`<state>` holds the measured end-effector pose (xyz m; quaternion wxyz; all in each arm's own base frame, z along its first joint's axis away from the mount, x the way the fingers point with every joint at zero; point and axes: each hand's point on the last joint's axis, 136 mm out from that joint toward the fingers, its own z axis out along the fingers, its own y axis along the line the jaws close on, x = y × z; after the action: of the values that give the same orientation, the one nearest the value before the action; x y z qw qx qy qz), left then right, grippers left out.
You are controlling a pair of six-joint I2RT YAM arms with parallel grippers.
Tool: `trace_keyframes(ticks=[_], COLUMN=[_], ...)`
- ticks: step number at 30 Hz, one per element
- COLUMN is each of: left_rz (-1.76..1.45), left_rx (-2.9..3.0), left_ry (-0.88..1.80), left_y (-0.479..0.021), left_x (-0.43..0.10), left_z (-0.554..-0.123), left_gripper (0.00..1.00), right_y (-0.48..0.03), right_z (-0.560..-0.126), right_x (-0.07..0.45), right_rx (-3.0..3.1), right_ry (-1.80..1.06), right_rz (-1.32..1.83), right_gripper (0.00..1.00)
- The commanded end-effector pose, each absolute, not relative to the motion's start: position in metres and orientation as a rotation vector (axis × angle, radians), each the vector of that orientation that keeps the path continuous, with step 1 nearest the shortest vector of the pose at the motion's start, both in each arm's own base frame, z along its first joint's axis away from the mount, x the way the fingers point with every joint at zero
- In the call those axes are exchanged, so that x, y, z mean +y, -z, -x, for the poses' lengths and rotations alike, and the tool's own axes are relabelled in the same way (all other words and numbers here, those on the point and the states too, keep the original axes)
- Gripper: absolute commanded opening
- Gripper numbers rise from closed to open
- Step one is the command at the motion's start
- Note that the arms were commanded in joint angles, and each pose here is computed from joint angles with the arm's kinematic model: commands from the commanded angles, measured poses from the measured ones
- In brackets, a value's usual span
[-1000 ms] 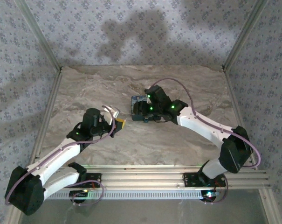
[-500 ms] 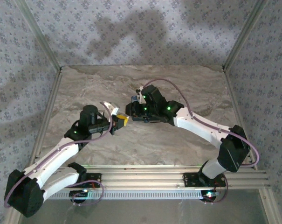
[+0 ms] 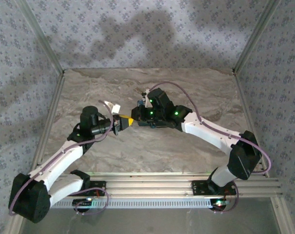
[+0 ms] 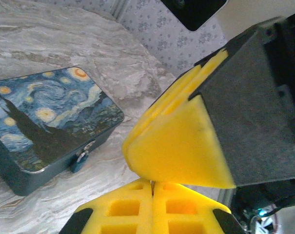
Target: Unlock a padlock with a key
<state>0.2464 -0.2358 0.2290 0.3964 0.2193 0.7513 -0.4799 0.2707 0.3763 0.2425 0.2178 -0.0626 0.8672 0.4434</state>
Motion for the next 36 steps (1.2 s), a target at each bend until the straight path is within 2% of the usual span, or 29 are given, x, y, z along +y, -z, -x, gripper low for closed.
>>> trace_keyframes(ticks=[1,2,14,16,25,36], left_rz=[-0.606,-0.611,-0.605,-0.590,-0.474,-0.395], left_rx=[1.799,1.801,1.856,1.869,1.887,1.794], left_ry=[1.320,1.333,1.416,1.423,1.442,1.619], left_y=[-0.264,-0.264,-0.264,-0.266,-0.278,-0.285], left_x=[-0.245,-0.246,-0.251,-0.250,-0.240,-0.258], left_z=[-0.243,-0.243,-0.247,-0.249,-0.258,-0.269], left_gripper=[0.00,0.00,0.00,0.14,0.48,0.49], right_y=[-0.251,-0.251,-0.252,-0.256,-0.267,-0.265], right_z=[-0.267,-0.267,-0.273,-0.275,-0.288,-0.300], right_x=[0.379,0.379,0.364,0.359,0.338,0.330], right_rx=[2.370,2.366,2.255,2.214,2.114,2.086], right_ry=[-1.285,-1.288,-1.292,-1.297,-1.261,-1.334], right_rz=[0.199,0.203,0.184,0.166,0.117,-0.049], right_gripper=[0.04,0.00,0.00,0.00,0.00,0.00])
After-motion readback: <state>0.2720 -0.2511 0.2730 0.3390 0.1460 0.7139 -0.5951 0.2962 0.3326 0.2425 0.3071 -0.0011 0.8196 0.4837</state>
